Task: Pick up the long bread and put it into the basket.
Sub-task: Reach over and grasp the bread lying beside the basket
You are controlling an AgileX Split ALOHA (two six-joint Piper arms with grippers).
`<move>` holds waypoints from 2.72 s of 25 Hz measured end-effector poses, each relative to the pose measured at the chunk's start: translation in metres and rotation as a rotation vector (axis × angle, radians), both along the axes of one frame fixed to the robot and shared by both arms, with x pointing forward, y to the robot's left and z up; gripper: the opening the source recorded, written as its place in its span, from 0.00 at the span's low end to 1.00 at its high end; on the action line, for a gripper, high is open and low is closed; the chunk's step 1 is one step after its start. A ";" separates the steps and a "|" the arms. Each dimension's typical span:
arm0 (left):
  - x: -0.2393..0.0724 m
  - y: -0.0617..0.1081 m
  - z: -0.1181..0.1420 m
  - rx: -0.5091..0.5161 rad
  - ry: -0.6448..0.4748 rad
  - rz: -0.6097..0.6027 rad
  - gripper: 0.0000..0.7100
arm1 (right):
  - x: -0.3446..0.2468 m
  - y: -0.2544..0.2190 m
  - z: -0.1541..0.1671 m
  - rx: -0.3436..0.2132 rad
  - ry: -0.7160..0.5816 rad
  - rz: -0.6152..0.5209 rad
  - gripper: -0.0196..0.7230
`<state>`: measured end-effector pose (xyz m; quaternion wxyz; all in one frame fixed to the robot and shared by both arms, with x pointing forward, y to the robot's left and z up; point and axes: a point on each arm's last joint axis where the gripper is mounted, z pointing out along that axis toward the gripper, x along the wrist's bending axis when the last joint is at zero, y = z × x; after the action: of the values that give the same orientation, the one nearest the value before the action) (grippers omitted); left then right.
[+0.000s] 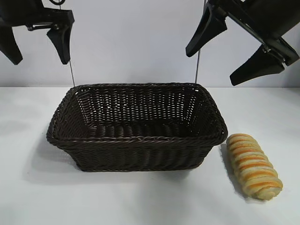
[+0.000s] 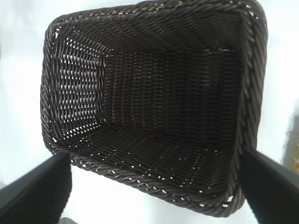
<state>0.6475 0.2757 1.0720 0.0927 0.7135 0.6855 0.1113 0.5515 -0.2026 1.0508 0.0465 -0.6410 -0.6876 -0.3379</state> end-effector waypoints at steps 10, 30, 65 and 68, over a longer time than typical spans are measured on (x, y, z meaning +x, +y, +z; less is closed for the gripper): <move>-0.048 0.134 0.060 0.050 -0.142 0.326 0.98 | -0.001 0.000 0.000 -0.001 0.010 0.008 0.96; -0.300 0.029 0.224 0.017 -0.783 -0.008 0.98 | -0.001 0.000 0.000 -0.003 0.010 0.009 0.96; -0.411 0.031 -0.022 -0.030 -0.667 0.073 0.98 | -0.002 0.000 -0.001 -0.020 -0.005 0.051 0.96; -0.410 0.031 -0.022 -0.030 -0.671 0.073 0.98 | -0.002 0.000 -0.001 -0.025 -0.005 0.053 0.96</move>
<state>0.2370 0.3062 1.0504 0.3196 0.6106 0.6435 0.3329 0.5493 -0.2026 1.0497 0.0458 -0.6223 -0.7086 -0.3296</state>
